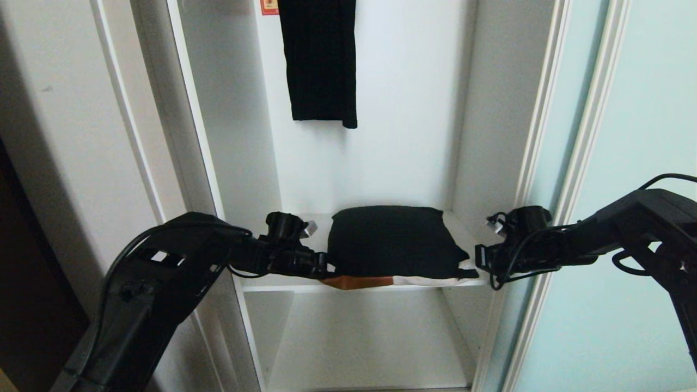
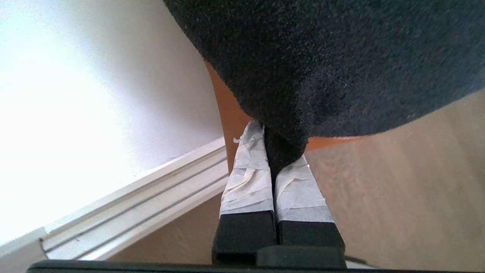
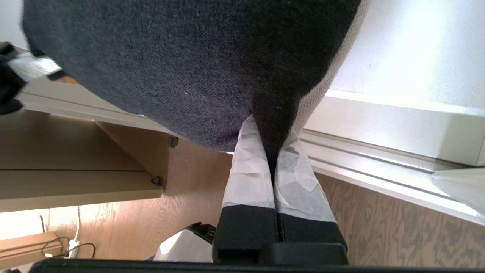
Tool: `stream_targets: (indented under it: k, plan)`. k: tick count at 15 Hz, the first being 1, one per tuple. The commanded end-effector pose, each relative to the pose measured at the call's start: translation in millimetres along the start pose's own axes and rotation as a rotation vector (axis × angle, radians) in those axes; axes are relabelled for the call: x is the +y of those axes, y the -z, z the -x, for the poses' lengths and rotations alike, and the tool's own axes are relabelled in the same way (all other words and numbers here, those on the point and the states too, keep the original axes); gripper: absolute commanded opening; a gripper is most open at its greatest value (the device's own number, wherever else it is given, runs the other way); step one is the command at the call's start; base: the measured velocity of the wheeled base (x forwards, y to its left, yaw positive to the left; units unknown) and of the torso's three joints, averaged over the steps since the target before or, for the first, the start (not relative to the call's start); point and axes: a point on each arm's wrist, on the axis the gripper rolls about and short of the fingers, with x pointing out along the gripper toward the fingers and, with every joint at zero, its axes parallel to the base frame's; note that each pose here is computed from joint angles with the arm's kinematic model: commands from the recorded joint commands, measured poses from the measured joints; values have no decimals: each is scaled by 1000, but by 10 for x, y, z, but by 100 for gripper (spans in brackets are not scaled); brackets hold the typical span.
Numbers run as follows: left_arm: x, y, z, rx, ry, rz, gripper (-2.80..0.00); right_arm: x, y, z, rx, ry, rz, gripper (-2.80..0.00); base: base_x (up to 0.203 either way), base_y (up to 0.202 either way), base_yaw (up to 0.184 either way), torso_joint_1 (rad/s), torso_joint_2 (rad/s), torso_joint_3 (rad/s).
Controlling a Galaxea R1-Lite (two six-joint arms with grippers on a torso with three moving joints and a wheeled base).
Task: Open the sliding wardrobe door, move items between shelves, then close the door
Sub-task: Place the pillow on the lower shelf
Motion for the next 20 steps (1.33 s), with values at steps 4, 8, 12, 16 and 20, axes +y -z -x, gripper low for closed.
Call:
stream_targets:
  k: [4,8,12,16,20]
  plan:
    - [-283,-118,315,-43,-40,1,-280,183,31,180,-16,-17,31,-280,0,0,0,0,0,0]
    - [-513,-193,725,-186,-9,17,-280,427,40,364,-56,-45,85,-280,0,0,0,0,0,0]
    - [-624,50,806,-182,-29,17,-280,741,153,509,-34,-75,115,-280,0,0,0,0,0,0]
    - [-844,103,996,-238,-49,-14,-280,1008,371,754,-7,-96,137,-280,0,0,0,0,0,0]
    - [-1042,266,1310,-259,-32,-41,-280,1083,621,990,15,-113,131,-280,0,0,0,0,0,0]
